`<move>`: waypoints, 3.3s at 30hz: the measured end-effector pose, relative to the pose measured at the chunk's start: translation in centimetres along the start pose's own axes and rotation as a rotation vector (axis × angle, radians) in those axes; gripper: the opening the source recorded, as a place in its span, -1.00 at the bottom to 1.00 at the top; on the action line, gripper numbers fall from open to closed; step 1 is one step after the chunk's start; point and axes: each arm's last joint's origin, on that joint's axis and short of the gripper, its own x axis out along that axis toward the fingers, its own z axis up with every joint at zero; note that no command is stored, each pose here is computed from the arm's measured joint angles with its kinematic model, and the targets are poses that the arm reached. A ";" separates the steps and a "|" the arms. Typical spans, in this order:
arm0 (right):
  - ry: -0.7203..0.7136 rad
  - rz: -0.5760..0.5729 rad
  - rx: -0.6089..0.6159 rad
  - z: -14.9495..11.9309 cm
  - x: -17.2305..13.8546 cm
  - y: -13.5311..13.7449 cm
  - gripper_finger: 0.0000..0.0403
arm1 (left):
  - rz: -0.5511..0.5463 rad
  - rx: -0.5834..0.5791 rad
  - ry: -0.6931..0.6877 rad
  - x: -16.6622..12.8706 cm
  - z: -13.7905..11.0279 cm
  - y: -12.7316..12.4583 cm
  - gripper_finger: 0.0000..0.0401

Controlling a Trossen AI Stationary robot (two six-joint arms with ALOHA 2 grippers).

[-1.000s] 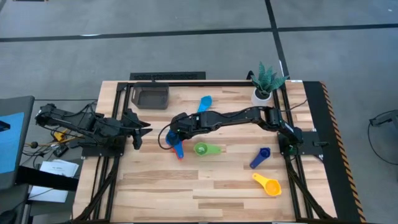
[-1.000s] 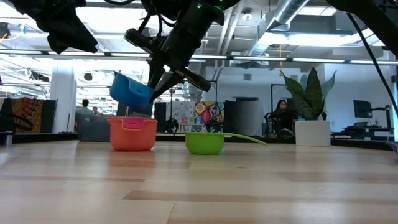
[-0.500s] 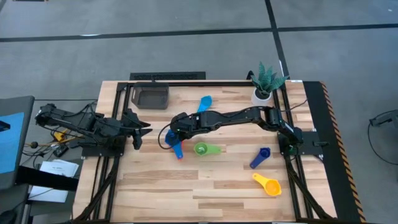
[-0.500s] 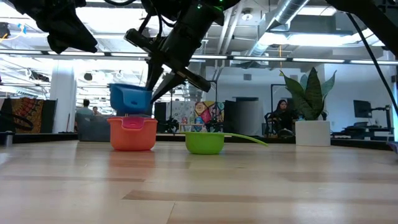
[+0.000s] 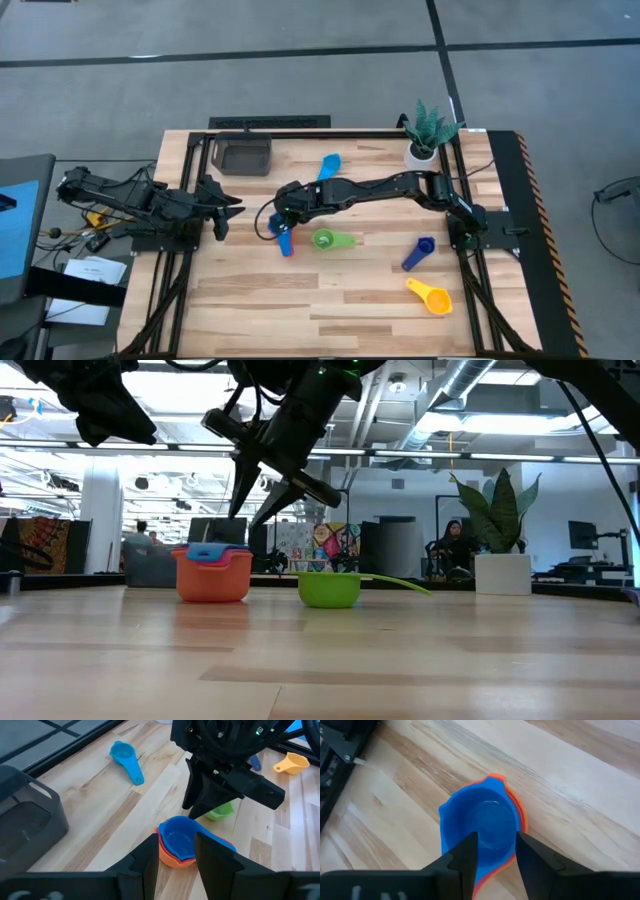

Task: Nest measuring cups in basket
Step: Stack the blue measuring cup on top of the red measuring cup, then stack the yellow measuring cup on top of the blue measuring cup

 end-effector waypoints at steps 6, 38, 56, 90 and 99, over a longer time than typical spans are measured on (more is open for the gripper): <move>-0.017 -0.017 -0.030 0.3 0.0 -0.2 -0.18 | -0.011 -0.017 0.007 0.0 0.0 0.0 -0.44; 0.216 -0.038 -0.371 -3.3 0.2 0.0 -0.63 | -0.182 -0.226 0.407 11.6 -8.2 -4.8 -0.44; 0.180 0.014 -0.447 -3.9 1.8 0.7 -0.63 | -0.126 -0.210 0.353 13.2 -8.8 -4.9 -0.44; 0.202 -0.116 -0.481 -2.9 -2.8 -0.3 -0.63 | -0.115 -0.217 0.388 11.0 -5.7 -3.5 -0.44; 0.205 -0.244 -0.507 -3.6 -8.6 -0.6 -0.62 | -0.140 -0.272 0.192 7.0 -2.8 -2.3 -0.44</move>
